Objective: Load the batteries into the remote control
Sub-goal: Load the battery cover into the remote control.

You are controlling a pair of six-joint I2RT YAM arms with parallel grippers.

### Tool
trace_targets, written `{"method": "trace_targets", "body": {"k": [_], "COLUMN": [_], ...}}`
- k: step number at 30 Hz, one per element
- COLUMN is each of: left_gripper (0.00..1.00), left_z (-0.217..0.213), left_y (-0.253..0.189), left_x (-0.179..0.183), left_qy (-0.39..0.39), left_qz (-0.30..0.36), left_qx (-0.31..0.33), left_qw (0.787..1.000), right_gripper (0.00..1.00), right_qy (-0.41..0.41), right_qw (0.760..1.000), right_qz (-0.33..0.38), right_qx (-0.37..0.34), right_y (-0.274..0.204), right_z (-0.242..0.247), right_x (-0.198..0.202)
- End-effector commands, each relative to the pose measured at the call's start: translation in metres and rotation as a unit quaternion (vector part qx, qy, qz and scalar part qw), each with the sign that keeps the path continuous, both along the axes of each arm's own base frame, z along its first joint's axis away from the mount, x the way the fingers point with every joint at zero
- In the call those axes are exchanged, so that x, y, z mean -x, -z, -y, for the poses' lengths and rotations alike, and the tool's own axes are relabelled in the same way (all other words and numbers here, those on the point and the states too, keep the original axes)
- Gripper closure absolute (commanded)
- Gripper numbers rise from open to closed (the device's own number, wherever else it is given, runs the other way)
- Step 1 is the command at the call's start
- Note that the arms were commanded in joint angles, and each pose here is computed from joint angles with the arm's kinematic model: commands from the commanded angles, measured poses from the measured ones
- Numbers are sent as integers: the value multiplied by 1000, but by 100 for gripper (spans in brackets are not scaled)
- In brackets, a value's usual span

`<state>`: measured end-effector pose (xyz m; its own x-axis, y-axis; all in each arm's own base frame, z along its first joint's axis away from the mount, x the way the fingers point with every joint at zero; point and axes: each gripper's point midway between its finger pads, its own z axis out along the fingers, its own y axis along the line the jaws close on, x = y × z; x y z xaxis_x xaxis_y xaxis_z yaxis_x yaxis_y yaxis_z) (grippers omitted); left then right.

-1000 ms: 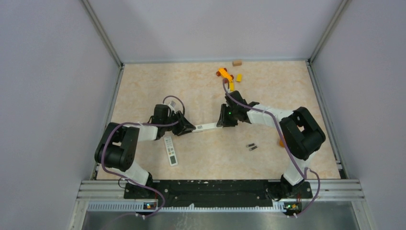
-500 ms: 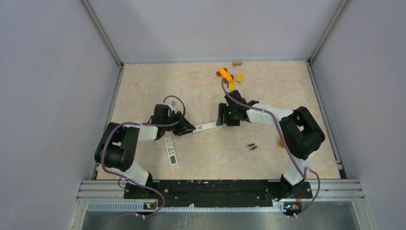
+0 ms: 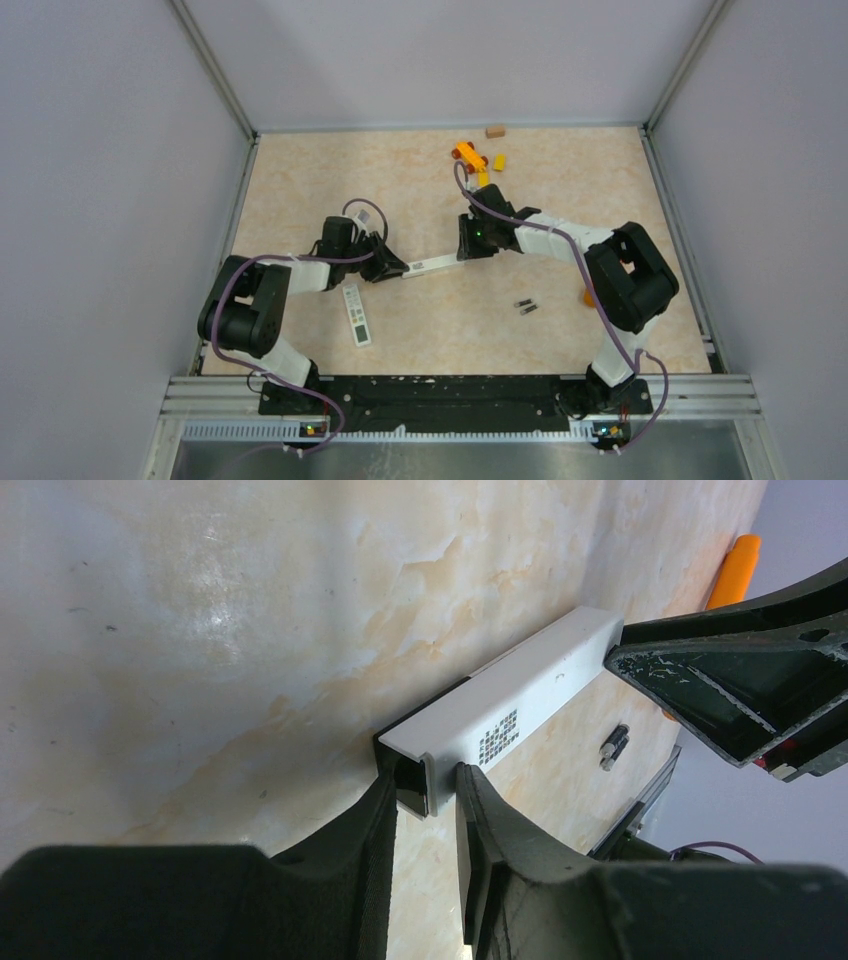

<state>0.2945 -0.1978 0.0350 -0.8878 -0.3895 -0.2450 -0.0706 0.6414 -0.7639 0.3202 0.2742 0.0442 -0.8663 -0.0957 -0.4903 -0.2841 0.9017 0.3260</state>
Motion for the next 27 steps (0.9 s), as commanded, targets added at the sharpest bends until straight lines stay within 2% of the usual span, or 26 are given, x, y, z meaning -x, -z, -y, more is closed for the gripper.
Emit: {"method": "trace_targets", "body": {"k": [1, 12, 22, 27], "left_gripper": [72, 78, 94, 94], "left_z": [-8, -5, 3, 3], "left_y": [17, 15, 13, 8], "left_x": [7, 7, 8, 5], "left_qy": [-2, 2, 4, 0], "left_qz": [-20, -20, -23, -18], "left_qx": [-35, -24, 8, 10], "left_qw": [999, 1000, 1000, 1000], "right_gripper": [76, 88, 90, 89], "right_qy": [-13, -26, -54, -58], "right_qw": [1000, 998, 989, 988], "right_qz": [18, -40, -91, -93], "right_qx": [-6, -48, -100, -108], "right_y": [-9, 3, 4, 1], "right_z": [-5, -19, -56, -68], "right_x": [-11, 12, 39, 43]}}
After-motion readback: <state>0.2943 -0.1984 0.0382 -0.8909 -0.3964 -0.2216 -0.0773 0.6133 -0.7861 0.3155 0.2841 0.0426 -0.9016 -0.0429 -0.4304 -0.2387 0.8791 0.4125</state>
